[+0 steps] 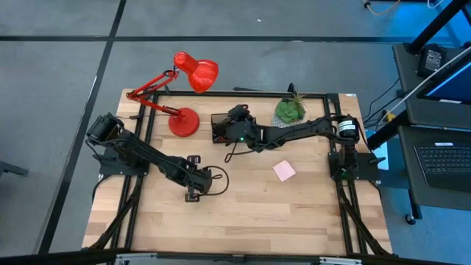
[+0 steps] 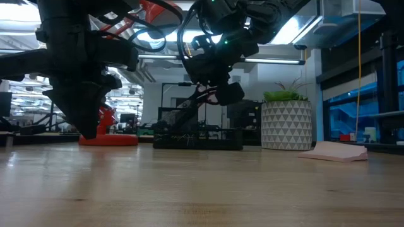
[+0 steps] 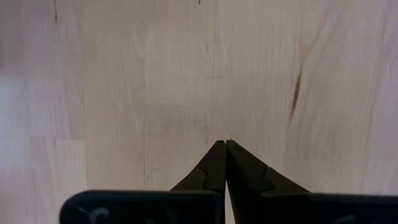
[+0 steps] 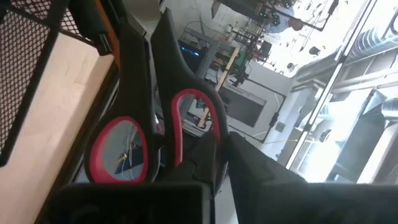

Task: Pick and place office supplies into organizer
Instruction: Put the scissors into the desk organizer

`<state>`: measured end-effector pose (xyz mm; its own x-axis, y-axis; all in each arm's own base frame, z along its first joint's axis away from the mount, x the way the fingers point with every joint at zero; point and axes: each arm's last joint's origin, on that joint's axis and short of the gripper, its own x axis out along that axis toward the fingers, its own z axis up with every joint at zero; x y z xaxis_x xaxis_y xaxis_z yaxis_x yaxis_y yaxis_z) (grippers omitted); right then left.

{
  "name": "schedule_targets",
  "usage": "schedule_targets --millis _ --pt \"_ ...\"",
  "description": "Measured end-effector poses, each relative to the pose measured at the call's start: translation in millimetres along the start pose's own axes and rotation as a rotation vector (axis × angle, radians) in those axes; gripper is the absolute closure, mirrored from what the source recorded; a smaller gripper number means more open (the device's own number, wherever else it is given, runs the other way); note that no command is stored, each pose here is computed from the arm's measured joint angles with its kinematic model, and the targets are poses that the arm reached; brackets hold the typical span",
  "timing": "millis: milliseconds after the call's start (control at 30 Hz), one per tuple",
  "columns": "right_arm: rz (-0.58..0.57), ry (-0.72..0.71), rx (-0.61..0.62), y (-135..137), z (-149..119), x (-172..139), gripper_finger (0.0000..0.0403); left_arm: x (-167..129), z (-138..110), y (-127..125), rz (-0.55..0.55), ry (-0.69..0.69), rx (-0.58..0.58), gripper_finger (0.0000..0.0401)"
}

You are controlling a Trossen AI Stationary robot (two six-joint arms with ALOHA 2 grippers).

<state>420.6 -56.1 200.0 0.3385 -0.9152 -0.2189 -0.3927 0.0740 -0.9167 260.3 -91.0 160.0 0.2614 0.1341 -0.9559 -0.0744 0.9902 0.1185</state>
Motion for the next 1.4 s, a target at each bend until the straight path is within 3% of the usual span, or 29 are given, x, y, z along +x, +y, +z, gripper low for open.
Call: schedule_targets --millis 400,1100,1400 --pt "0.000 0.001 -0.180 -0.1 0.0 0.0 0.0326 -0.1 0.5 -0.2 -0.002 -0.005 -0.004 0.0395" --pt "-0.008 -0.008 -0.205 -0.6 2.6 -5.3 0.0318 0.0 0.7 -0.2 -0.003 -0.007 -0.005 0.0395" --pt "-0.024 0.002 -0.152 -3.5 2.4 -5.3 0.0220 0.0 0.7 -0.2 -0.003 -0.007 -0.005 0.0395"
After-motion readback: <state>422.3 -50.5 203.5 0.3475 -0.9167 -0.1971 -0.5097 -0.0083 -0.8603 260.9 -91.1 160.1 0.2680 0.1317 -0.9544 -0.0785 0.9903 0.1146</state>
